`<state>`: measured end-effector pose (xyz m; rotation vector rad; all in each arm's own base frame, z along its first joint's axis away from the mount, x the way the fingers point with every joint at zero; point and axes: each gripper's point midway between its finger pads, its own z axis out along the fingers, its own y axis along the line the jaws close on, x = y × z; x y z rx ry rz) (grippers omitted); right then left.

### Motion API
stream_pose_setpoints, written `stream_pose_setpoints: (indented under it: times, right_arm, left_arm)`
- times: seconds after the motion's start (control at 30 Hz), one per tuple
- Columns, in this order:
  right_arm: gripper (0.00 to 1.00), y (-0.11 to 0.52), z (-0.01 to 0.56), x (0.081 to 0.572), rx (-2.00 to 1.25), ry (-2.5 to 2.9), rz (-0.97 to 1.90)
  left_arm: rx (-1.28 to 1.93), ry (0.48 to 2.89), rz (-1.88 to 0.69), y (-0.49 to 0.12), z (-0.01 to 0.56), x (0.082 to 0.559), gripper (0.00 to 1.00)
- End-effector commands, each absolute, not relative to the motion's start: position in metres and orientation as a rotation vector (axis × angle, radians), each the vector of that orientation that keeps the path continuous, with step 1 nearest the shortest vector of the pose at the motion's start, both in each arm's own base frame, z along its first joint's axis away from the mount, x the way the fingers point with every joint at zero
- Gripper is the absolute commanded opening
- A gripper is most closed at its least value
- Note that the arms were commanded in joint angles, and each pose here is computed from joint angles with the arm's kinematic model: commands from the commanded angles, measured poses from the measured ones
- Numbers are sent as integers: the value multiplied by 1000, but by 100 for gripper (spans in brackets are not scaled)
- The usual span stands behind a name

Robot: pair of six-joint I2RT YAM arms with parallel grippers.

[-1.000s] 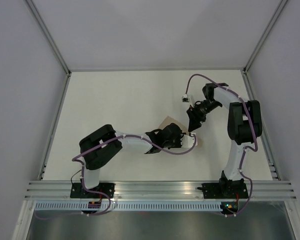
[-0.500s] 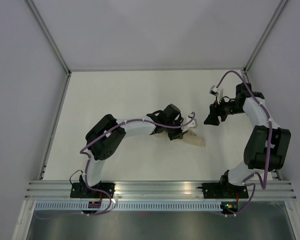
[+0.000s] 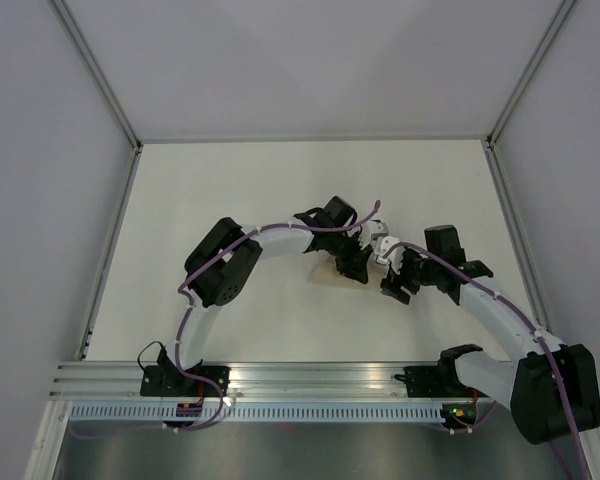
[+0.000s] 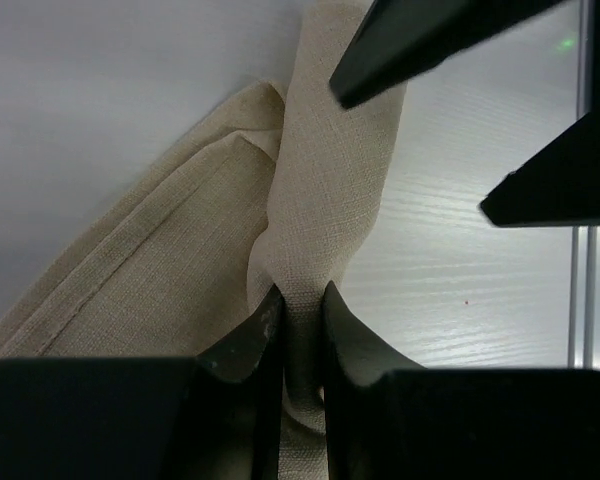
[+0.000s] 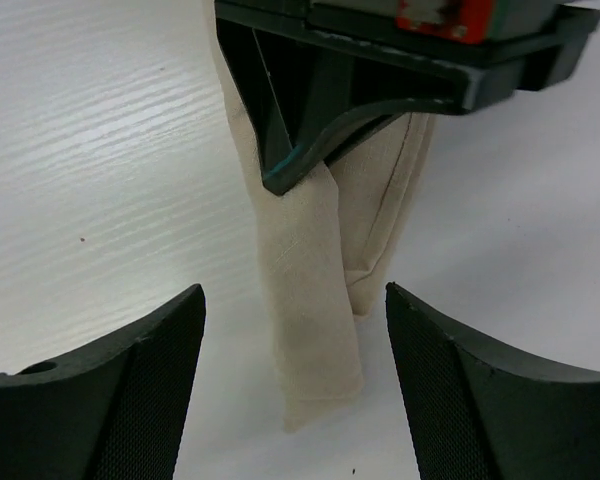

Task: Fold the napkin, place the utensils inside, and roll it up
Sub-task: Roll the napkin with the utensil

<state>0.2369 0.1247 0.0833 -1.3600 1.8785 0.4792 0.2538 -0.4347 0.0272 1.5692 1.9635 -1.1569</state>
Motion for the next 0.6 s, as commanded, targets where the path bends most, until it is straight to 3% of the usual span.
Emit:
stream_pose_setpoints:
  times: [0.0,0.3,0.37,0.47,0.5,0.57]
  right_arm:
    - [78,132,78,258,-1407,1796,300]
    - [75,138,43,253,-1509,1819,235]
    - [70,138,40,251,-1527,1825,238]
    - [55,137,36,248,-1546,1852,251]
    - [45,138,37,247,-1557,1862,266]
    - [38,139,37,244,-1574,1871,286]
  left_arm:
    - [1581,2445,-1235,-385,-44,188,13]
    - [1554,2473,-1250,-386,-46,189,18]
    - [1542,2475,-1248,-385,-45,192,24]
    - [1524,2453,-1217,-387,-40,201,37]
    - [1502,2445,-1219,-387,-37,205,42]
    - [1452,2406,-1220,-389,-27,215,48]
